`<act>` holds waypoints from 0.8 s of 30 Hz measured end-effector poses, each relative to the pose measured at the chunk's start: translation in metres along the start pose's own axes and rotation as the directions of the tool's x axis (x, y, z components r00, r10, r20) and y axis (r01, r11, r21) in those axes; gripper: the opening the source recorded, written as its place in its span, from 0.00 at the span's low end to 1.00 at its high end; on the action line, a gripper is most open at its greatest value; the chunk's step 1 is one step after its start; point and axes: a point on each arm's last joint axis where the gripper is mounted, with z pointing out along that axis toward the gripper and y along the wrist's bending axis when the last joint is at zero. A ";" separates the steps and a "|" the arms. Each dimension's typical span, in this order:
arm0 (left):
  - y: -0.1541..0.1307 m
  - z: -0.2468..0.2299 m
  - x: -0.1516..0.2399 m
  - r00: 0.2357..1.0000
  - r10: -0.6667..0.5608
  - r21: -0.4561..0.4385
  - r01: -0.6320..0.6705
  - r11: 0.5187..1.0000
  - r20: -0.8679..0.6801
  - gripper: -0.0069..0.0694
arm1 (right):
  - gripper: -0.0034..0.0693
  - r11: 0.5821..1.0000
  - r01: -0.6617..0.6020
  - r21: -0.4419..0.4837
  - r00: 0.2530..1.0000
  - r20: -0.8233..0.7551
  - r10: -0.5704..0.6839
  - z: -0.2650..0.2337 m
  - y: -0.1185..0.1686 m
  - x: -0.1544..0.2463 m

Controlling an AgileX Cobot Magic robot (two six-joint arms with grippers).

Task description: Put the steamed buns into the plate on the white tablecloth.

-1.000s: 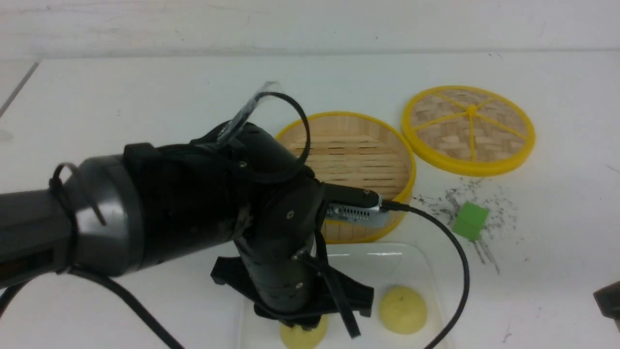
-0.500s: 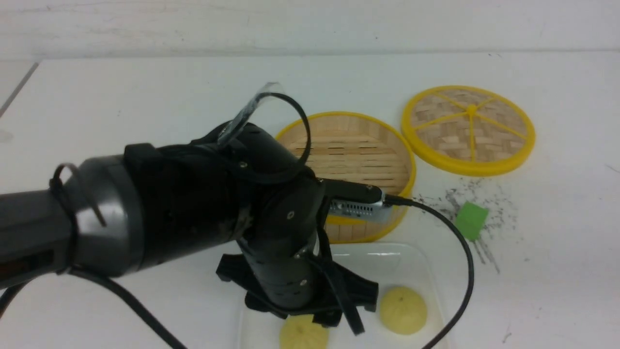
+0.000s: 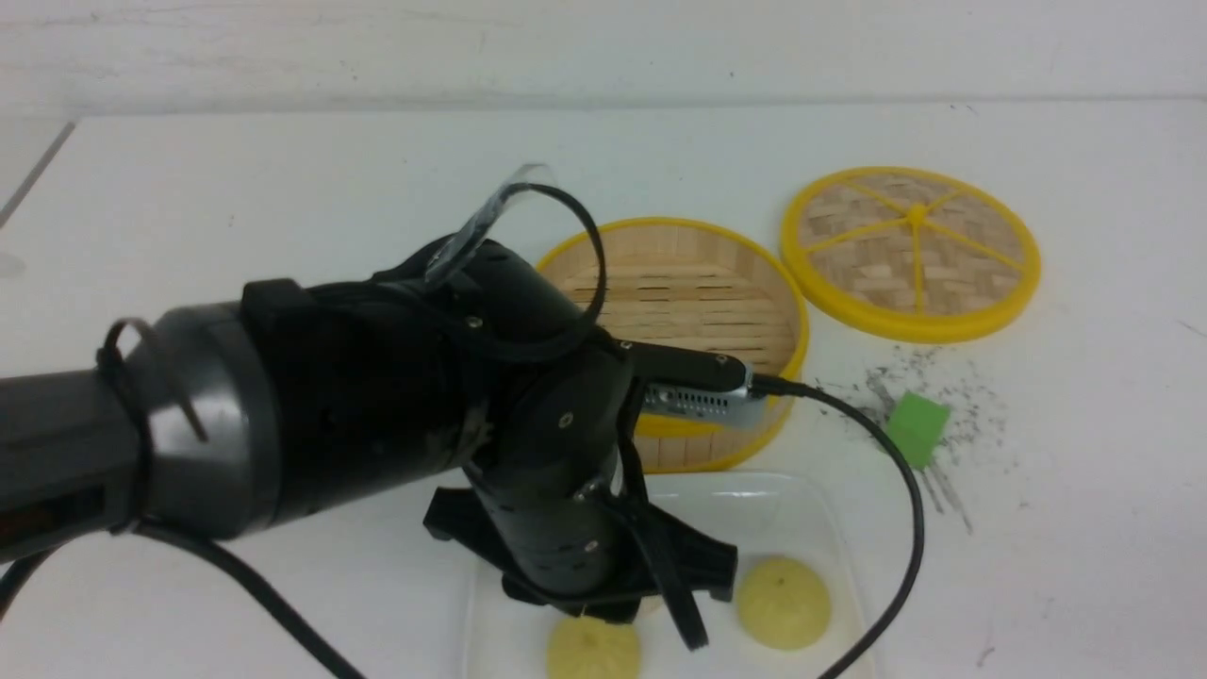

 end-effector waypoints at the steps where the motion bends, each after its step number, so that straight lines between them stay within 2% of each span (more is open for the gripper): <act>1: 0.000 0.000 0.000 1.000 0.002 -0.001 -0.002 1.000 0.001 0.28 | 0.03 1.000 0.016 0.000 0.999 0.030 -0.016 0.008 -0.001 0.005; 6: 0.001 0.000 0.001 0.999 0.032 -0.008 -0.032 0.999 -0.008 0.18 | 0.03 0.999 0.048 -0.018 0.993 0.104 -0.046 0.030 -0.001 0.018; 11: 0.001 0.000 0.001 0.997 0.079 -0.013 -0.079 0.997 -0.015 0.11 | 0.03 0.998 0.039 -0.040 0.995 0.097 -0.035 0.033 0.001 0.019; 16: 0.001 0.000 0.001 0.996 0.084 -0.014 -0.084 0.996 -0.017 0.10 | 0.03 0.994 0.048 -0.097 0.998 0.054 -0.043 0.033 0.006 0.024; 24: 0.001 0.000 0.000 0.996 0.086 -0.006 -0.086 0.996 -0.001 0.10 | 0.03 0.988 0.120 -0.101 0.988 0.106 -0.110 0.033 0.007 0.021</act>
